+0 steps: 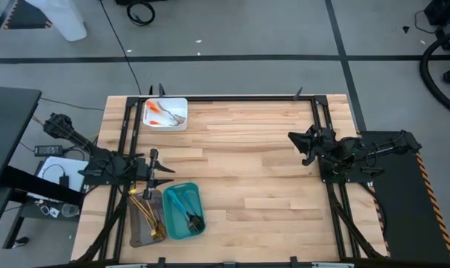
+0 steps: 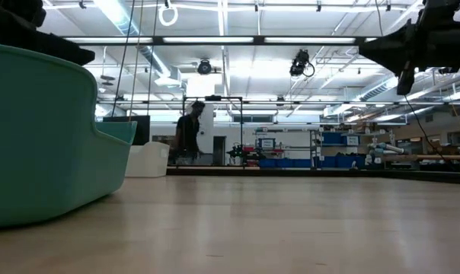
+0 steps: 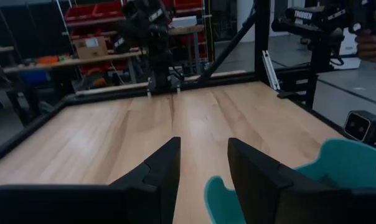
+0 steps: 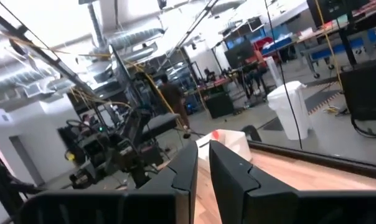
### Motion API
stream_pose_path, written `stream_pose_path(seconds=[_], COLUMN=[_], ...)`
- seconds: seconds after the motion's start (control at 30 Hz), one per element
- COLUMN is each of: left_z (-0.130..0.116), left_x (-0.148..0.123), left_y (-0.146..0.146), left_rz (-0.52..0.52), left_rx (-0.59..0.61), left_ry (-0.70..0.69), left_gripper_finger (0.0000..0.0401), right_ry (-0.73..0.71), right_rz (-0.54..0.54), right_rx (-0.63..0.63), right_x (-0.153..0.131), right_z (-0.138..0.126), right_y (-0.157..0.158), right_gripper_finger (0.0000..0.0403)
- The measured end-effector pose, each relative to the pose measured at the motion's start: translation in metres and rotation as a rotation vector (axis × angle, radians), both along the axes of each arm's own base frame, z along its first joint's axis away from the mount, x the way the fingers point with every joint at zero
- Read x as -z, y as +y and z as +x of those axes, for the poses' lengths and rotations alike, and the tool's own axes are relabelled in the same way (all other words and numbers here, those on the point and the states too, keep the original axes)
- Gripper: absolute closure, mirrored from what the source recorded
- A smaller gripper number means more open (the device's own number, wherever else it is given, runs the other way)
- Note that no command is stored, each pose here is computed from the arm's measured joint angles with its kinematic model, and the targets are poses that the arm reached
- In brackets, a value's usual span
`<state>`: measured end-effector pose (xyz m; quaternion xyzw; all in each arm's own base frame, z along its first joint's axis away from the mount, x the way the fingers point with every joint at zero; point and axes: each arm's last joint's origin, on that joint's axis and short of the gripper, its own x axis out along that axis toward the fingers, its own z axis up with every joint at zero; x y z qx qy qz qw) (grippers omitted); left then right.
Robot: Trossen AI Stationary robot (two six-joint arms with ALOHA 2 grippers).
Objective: Sort silverware by color (type)
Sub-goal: Return to Home Position
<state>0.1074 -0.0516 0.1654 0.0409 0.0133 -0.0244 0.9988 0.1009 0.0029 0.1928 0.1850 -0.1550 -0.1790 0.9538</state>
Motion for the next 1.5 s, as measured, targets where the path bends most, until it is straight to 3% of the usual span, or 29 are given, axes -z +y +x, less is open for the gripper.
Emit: stream_pose_path(seconds=[0.17, 0.43, 0.63, 0.87, 1.5], left_z=[-0.002, -0.009, -0.01, -0.01, -0.01], left_x=[-0.003, -0.008, -0.009, -0.009, -0.009], left_y=[0.001, 0.006, 0.006, 0.006, 0.006], left_rz=[0.036, 0.013, -0.012, -0.159, -0.16], left_rx=[0.001, -0.002, -0.002, 0.0, 0.0], left_ry=[-0.026, -0.076, -0.088, -0.081, -0.082], left_gripper_finger=[0.026, 0.026, 0.026, 0.026, 0.0259], right_ry=[0.0, -0.027, -0.032, -0.031, -0.032], right_rz=[-0.047, -0.078, -0.09, -0.091, -0.092], right_rx=[0.054, 0.138, 0.127, 0.126, 0.124], right_x=[-0.002, -0.007, -0.008, -0.008, -0.008], right_z=[-0.004, -0.012, -0.012, -0.012, -0.012], right_y=[-0.002, -0.005, -0.004, -0.004, -0.004], right_gripper_finger=[0.0351, 0.0351, 0.0351, 0.0351, 0.0351])
